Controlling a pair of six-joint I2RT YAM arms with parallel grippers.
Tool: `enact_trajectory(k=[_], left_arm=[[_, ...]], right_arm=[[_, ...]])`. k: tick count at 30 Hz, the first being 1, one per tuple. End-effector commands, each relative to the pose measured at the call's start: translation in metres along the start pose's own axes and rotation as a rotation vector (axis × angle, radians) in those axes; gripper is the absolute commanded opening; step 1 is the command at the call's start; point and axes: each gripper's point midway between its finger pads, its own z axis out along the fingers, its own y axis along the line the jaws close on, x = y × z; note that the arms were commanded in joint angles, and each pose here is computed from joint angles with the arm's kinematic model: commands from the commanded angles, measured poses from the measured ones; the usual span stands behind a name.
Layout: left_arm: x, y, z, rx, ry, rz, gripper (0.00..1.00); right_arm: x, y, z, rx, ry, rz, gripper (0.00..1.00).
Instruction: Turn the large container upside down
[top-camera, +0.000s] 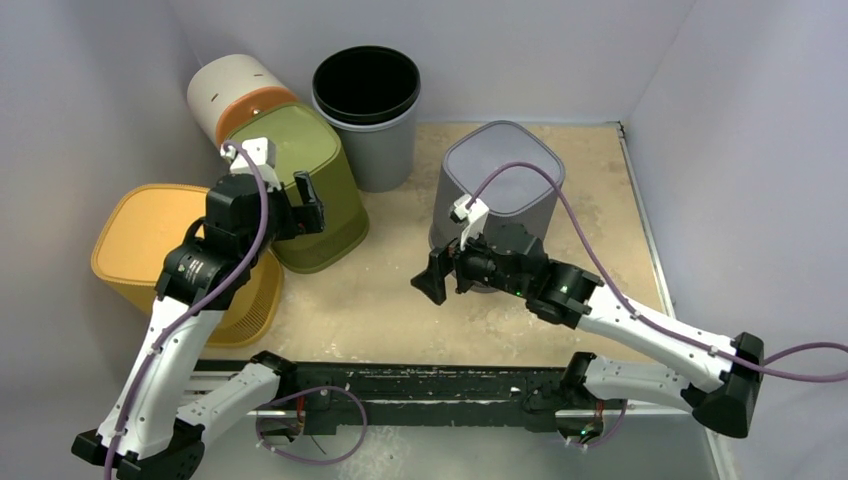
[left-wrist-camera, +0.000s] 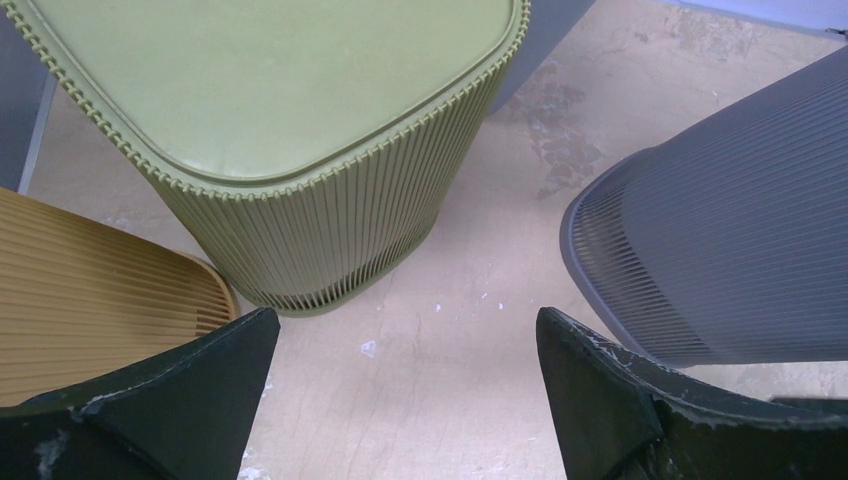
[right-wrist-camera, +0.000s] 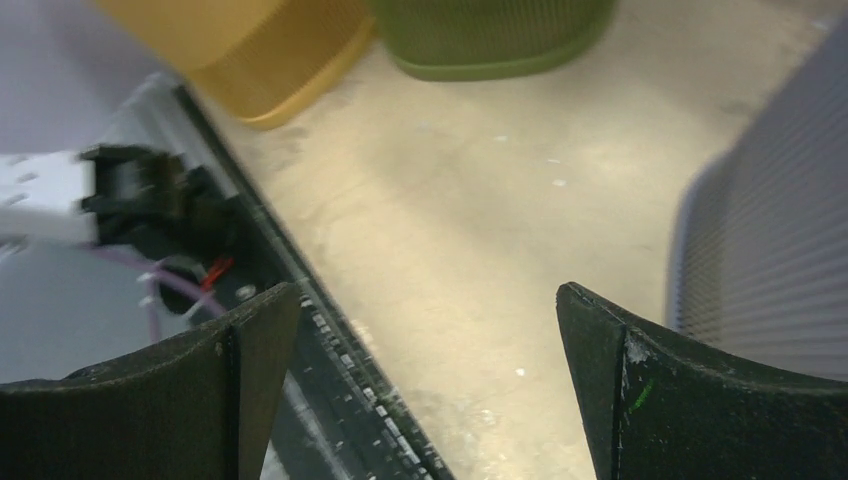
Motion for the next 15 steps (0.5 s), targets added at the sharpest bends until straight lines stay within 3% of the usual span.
enact_trajectory(k=[1,10,15], left_arm=[[-0.007,-0.002,0.001,0.005,-0.041,-0.014,0.97],[0.004,0.002,0.008,-0.007,-0.024,-0.004,0.97],[0.010,0.001,0.014,0.000,-0.017,0.003,0.97]], right_arm=[[0.011,-0.061,0.013,0.331,-0.021,0.036,1.00],[0.049,-0.145,0.025,0.749,0.064,0.021,1.00],[0.041,-0.208,0.027,0.848,0.048,0.035,1.00]])
